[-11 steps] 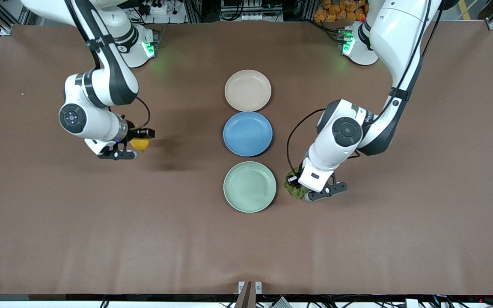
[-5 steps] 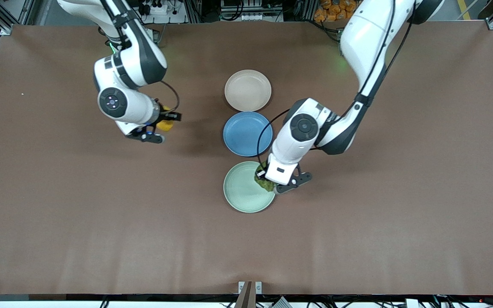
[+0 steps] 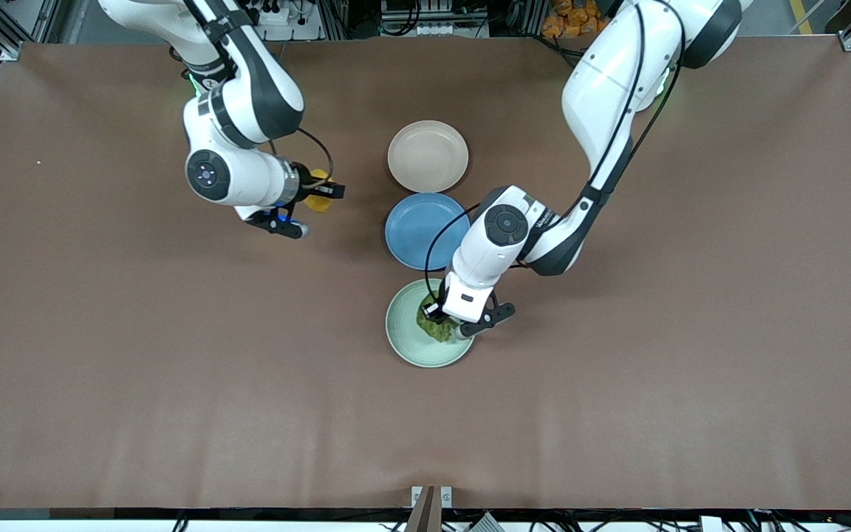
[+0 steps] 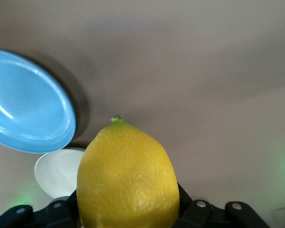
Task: Place lemon and lettuce in plates
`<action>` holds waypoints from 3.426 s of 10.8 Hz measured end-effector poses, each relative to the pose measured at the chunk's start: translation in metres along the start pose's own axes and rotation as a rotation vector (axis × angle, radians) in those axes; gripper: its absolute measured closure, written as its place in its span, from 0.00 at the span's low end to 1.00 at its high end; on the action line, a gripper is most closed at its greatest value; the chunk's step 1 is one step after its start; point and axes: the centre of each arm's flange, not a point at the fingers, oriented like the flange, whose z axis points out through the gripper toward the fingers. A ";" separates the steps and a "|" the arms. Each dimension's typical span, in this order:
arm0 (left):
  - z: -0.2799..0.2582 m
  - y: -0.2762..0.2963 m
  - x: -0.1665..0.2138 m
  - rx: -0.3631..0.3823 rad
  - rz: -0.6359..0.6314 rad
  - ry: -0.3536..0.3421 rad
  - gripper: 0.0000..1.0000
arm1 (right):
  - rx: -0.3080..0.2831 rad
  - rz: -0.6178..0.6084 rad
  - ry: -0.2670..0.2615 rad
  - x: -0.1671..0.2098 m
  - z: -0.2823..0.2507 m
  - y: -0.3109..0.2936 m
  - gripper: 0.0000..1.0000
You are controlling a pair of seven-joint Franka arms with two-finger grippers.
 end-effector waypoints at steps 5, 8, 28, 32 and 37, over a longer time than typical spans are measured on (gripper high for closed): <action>-0.015 0.020 0.003 -0.071 -0.102 0.025 0.27 | -0.017 0.087 0.104 -0.071 0.096 -0.081 0.33; -0.067 0.025 0.041 -0.052 -0.130 0.051 0.00 | -0.033 0.125 0.131 -0.115 0.135 -0.105 0.33; -0.425 -0.147 0.240 0.280 0.422 -0.025 0.00 | 0.035 0.228 0.326 -0.031 0.132 -0.091 0.00; -0.470 -0.151 0.221 0.300 0.418 -0.036 0.00 | 0.011 0.215 0.403 0.005 0.103 -0.071 0.00; -0.507 -0.159 0.204 0.318 0.405 -0.048 0.00 | -0.010 0.111 0.426 0.061 0.063 -0.028 0.00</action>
